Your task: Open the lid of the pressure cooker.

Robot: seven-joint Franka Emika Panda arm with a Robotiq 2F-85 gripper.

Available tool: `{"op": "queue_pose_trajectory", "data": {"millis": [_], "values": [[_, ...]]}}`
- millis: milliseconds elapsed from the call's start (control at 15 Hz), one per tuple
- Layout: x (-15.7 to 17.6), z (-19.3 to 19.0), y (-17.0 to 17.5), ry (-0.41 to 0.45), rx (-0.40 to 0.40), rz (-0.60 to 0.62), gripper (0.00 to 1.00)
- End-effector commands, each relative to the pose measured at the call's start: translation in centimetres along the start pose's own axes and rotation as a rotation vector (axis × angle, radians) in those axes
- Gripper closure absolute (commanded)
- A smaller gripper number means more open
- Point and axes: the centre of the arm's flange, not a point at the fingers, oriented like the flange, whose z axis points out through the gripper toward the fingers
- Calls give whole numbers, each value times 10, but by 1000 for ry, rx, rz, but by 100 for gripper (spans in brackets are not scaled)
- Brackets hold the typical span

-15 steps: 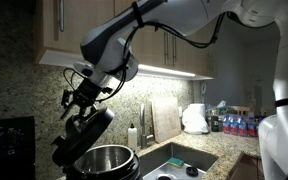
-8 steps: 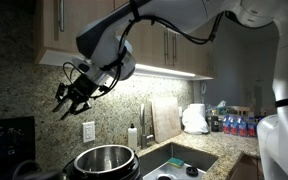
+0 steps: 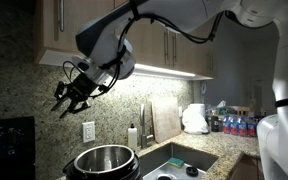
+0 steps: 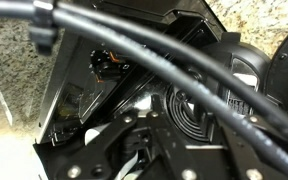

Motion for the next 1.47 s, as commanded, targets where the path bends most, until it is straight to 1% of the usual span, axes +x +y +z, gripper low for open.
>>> {"op": "queue_pose_trajectory", "data": {"millis": [0, 133, 267, 533, 600, 800, 867, 1067, 1333, 1400], "values": [[0, 1, -8, 24, 24, -1, 86], [2, 2, -13, 53, 83, 22, 86], [3, 4, -21, 65, 181, 66, 86], [-3, 6, -36, 22, 345, 173, 86], [38, -15, -82, 19, 397, 186, 86], [58, -18, -110, 19, 524, 246, 86], [75, -20, -115, 15, 552, 267, 86], [96, -29, -128, -32, 603, 340, 86], [110, -39, -132, -99, 585, 390, 86], [112, -42, -133, -109, 591, 400, 86]]}}
